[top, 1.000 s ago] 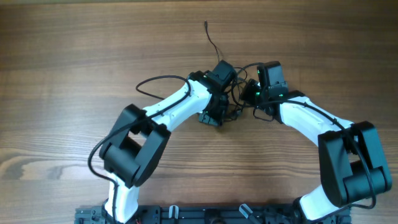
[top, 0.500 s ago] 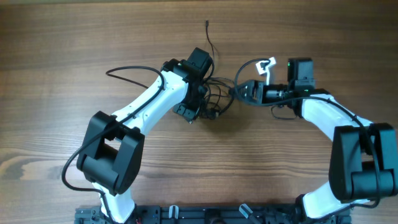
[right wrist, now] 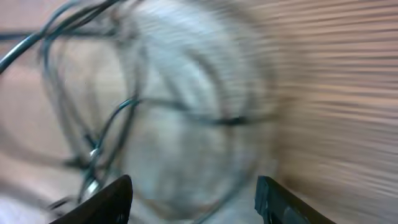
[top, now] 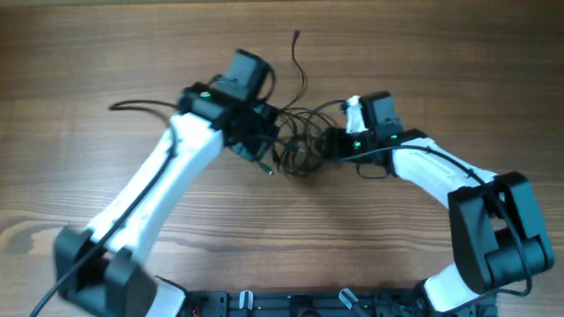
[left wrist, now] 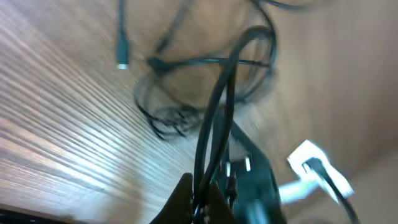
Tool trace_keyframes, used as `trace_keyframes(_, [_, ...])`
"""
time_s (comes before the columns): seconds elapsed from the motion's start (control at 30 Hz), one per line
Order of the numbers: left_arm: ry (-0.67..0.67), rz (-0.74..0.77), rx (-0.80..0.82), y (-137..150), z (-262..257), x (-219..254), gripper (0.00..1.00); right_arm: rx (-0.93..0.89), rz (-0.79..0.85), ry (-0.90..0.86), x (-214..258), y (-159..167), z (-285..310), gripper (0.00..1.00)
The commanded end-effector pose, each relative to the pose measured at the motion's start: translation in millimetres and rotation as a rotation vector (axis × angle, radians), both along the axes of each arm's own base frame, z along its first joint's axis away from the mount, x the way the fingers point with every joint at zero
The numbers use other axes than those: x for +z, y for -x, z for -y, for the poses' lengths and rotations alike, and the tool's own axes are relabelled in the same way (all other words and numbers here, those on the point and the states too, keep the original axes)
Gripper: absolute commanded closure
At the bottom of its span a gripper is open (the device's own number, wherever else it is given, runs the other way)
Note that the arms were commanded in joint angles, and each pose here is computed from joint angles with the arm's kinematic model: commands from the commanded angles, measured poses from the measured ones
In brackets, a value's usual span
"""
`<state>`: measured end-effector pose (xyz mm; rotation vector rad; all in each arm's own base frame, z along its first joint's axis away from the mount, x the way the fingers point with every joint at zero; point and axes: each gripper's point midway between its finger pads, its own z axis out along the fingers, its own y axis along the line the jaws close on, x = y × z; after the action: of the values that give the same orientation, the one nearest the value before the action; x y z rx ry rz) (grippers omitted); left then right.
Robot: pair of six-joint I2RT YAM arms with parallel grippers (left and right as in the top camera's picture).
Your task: Untangle cables
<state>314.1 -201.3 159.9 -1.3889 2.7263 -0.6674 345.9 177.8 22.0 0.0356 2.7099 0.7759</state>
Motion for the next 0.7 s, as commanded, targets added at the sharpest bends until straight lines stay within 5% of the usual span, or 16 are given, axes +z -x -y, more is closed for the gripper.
trace_keyframes(0.0, [0.165,0.184,-0.368,17,13,49,0.96,-0.235,-0.044,0.059,-7,-16,38,0.35])
trace_keyframes(0.07, [0.192,0.285,-0.525,23,18,63,0.96,-0.271,-0.052,0.062,-8,-19,52,0.34])
trace_keyframes(0.1, [0.216,0.335,-0.582,24,22,71,0.96,-0.261,-0.046,0.053,-7,-21,56,0.27])
trace_keyframes(0.17, [0.23,0.429,-0.623,18,27,85,0.96,0.065,0.08,-0.114,18,-16,21,0.02])
trace_keyframes(0.23, [0.245,0.534,-0.63,4,34,100,0.96,0.376,0.22,-0.334,53,6,-17,0.0])
trace_keyframes(0.33, [0.261,0.663,-0.715,-4,43,115,0.96,0.47,0.316,-0.424,73,7,-28,0.0])
trace_keyframes(0.43, [0.159,0.752,-0.878,0,30,110,0.95,0.354,0.303,-0.286,56,-13,-13,0.0])
trace_keyframes(0.47, [0.085,0.728,-0.862,-3,12,103,0.94,0.165,0.217,-0.158,35,-27,11,0.0])
trace_keyframes(0.57, [-0.331,0.458,-0.559,-17,-97,62,0.88,-0.218,0.04,0.062,0,-35,74,0.0])
trace_keyframes(0.6, [-0.443,0.353,-0.4,-17,-131,51,0.81,-0.279,0.006,0.078,-4,-33,84,0.0])
trace_keyframes(0.63, [-0.487,0.273,-0.262,-17,-149,41,0.55,-0.299,-0.006,0.074,-5,-33,86,0.0])
trace_keyframes(0.67, [-0.47,0.256,-0.222,-20,-147,37,0.44,-0.298,-0.005,0.074,-5,-33,86,0.0])
